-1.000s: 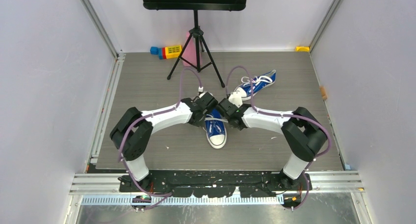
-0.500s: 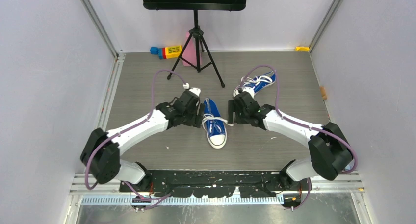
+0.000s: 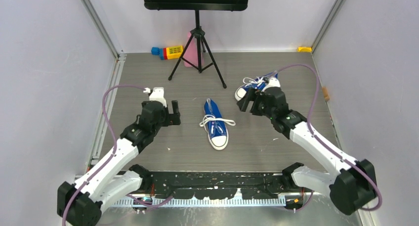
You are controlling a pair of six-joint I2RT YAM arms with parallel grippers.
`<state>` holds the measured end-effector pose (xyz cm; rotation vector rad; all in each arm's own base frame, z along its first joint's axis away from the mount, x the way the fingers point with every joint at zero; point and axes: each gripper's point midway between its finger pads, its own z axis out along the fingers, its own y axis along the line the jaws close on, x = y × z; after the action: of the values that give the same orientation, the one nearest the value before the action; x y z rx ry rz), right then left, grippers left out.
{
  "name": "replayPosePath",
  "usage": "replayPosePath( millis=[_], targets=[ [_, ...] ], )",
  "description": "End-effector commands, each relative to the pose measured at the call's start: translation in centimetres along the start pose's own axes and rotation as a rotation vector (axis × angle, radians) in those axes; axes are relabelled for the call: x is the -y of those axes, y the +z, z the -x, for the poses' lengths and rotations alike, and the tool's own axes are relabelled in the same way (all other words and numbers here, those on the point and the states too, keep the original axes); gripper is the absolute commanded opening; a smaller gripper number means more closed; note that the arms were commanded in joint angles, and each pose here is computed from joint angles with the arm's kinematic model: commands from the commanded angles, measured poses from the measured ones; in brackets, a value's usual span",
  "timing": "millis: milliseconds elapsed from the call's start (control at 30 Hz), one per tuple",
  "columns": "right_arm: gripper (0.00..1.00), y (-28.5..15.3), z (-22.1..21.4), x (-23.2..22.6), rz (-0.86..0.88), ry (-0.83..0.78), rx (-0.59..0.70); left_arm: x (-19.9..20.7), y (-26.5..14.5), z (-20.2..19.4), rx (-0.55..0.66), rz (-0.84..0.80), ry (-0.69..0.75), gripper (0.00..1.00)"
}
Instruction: Tie the shoes
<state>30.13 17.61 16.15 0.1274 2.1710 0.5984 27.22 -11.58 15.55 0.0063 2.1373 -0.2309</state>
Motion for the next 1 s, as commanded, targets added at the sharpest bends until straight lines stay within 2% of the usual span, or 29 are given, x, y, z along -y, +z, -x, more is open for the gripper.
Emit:
replayPosePath(
  millis=[0,133,267,400,667,767,967],
  targets=[
    [0.88,-2.1,5.2,3.9,-0.140,0.006,0.219,-4.6,-0.5,3.8,0.240,0.202,0.028,1.00],
    [0.88,-4.7,7.9,9.4,-0.350,0.062,0.394,-7.9,-0.2,4.0,0.289,0.293,0.025,1.00],
    [0.88,-6.0,8.6,13.3,-0.495,-0.007,0.551,-10.4,0.9,3.8,0.328,0.366,0.033,1.00],
    [0.87,-6.0,7.7,15.6,-0.526,-0.128,0.634,-12.3,2.7,3.4,0.367,0.430,0.060,1.00],
    [0.87,-2.5,5.8,19.5,-0.583,-0.212,0.595,-14.9,6.6,1.1,0.358,0.453,0.083,1.00],
    [0.86,-1.0,6.0,20.7,-0.613,-0.209,0.623,-14.7,7.6,1.3,0.348,0.419,0.104,1.00],
    [0.84,1.5,5.0,23.2,-0.608,-0.198,0.583,-13.7,9.4,2.2,0.365,0.324,0.134,0.98]
  ],
)
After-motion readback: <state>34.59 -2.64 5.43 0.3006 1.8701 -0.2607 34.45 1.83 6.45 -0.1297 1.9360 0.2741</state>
